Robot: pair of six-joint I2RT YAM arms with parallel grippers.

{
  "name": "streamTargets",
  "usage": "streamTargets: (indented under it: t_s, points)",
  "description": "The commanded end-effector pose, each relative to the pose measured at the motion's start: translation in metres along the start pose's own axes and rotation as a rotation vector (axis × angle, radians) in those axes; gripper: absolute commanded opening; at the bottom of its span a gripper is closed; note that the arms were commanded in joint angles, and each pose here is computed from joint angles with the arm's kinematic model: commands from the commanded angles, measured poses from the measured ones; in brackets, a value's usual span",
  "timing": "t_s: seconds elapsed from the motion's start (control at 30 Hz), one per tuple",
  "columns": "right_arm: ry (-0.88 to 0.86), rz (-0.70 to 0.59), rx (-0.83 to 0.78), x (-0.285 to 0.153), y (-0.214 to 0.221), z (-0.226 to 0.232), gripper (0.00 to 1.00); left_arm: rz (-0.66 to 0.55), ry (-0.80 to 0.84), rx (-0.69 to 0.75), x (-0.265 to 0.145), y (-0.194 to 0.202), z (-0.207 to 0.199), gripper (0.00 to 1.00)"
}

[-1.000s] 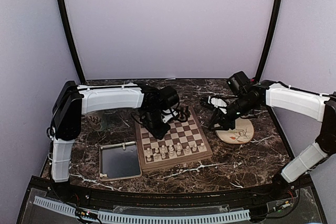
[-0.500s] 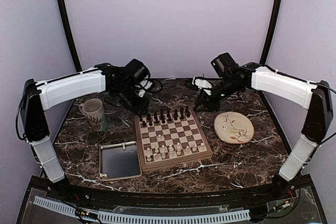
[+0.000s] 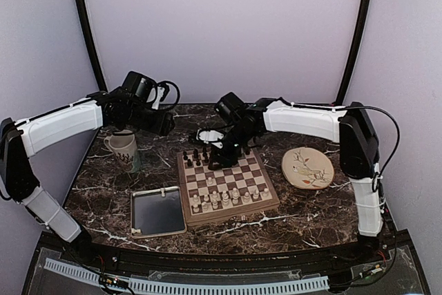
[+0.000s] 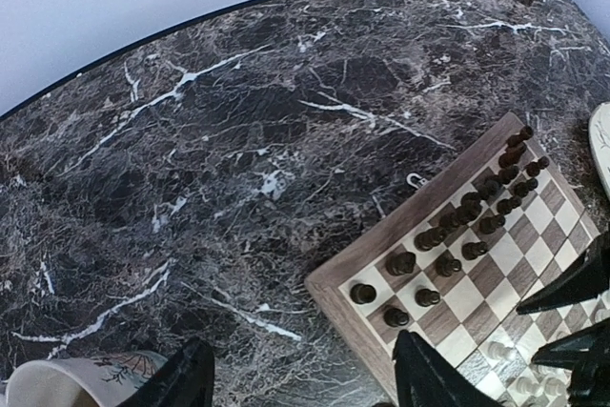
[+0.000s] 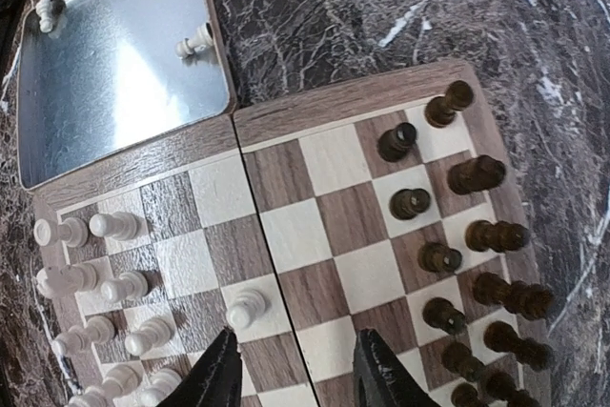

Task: Set up the chess pieces on the board
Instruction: Pick up the pawn from the chessboard.

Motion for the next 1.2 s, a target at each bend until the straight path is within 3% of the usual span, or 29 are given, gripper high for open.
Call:
streamTargets:
  t_s: [0.0,0.3,0.6,0.73,1.17]
  points:
    - [-0.02,0.055,0.025,0.021,0.0,0.009,0.43,-0.075,-0.002,-0.022,-0.011,-0.007,0.01,0.67]
    - [-0.066,0.102,0.054,0.045,0.009,0.013,0.42,-0.073,0.003,-0.019,-0.014,0.002,0.015,0.67]
    - [-0.079,0.102,0.057,0.041,0.009,0.017,0.15,-0.069,0.022,-0.039,-0.016,0.008,0.014,0.66]
    - [-0.065,0.088,0.056,0.026,0.008,0.018,0.07,-0.062,0.034,-0.043,-0.014,0.009,0.012,0.67]
    - [-0.016,0.066,0.062,-0.032,0.056,0.03,0.05,-0.048,0.048,-0.045,0.004,0.003,0.007,0.66]
Point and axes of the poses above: each gripper's point midway between its finger pads, its own x axis out along the fingers, its own z axis along the line the jaws close on, y = z × x, the point moved 3 cm from there along -x, back along the fingers, and after that the axes turned 3 degrees about -x, right-handed, at the moved point
